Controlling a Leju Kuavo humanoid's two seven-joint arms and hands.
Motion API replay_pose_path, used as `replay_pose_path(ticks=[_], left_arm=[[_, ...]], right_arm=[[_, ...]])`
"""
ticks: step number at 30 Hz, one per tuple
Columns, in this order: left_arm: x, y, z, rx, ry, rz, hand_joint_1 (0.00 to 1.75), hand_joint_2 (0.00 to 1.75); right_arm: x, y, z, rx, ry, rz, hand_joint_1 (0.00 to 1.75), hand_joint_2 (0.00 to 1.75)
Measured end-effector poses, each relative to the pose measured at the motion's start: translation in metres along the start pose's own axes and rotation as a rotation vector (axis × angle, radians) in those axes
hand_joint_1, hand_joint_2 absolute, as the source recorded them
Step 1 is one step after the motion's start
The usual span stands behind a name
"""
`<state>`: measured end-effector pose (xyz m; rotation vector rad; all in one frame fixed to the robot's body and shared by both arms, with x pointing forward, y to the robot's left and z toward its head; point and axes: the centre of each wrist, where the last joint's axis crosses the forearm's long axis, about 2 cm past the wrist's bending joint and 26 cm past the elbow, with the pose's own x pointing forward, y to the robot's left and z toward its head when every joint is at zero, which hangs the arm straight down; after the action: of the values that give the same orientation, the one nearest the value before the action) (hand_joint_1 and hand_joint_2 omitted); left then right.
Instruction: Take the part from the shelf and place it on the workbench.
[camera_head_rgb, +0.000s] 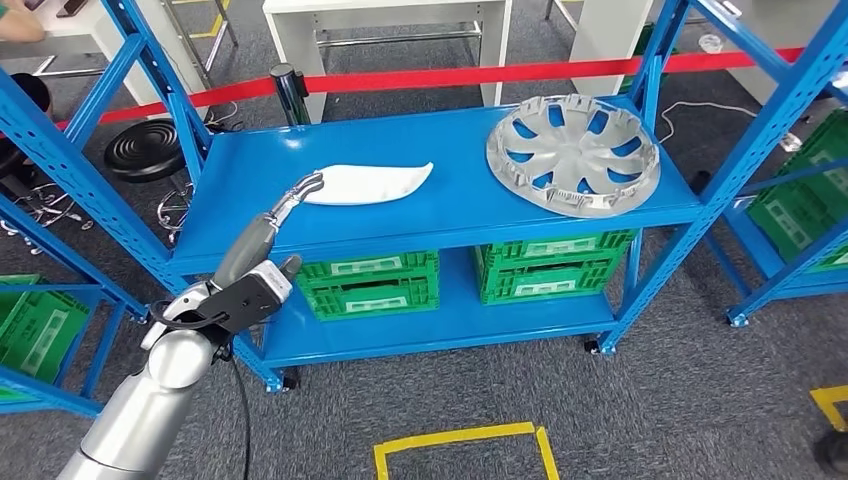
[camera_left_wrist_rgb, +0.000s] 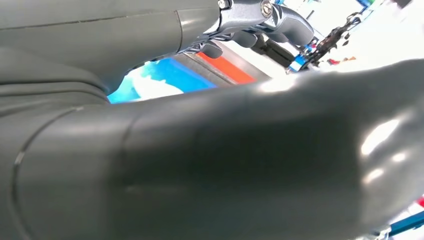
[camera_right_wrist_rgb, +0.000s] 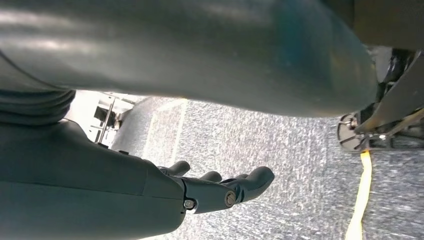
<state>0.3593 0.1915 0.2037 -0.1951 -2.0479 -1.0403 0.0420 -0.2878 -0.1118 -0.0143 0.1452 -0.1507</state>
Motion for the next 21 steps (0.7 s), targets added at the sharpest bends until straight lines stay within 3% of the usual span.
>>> replay_pose_path(ticks=[21], left_arm=[[0.0002, -0.0012, 0.001, 0.003, -0.001, -0.002, 0.0, 0.0]], right_arm=[[-0.0007, 0.0021, -0.0001, -0.006, 0.005, 0.005, 0.0, 0.0]])
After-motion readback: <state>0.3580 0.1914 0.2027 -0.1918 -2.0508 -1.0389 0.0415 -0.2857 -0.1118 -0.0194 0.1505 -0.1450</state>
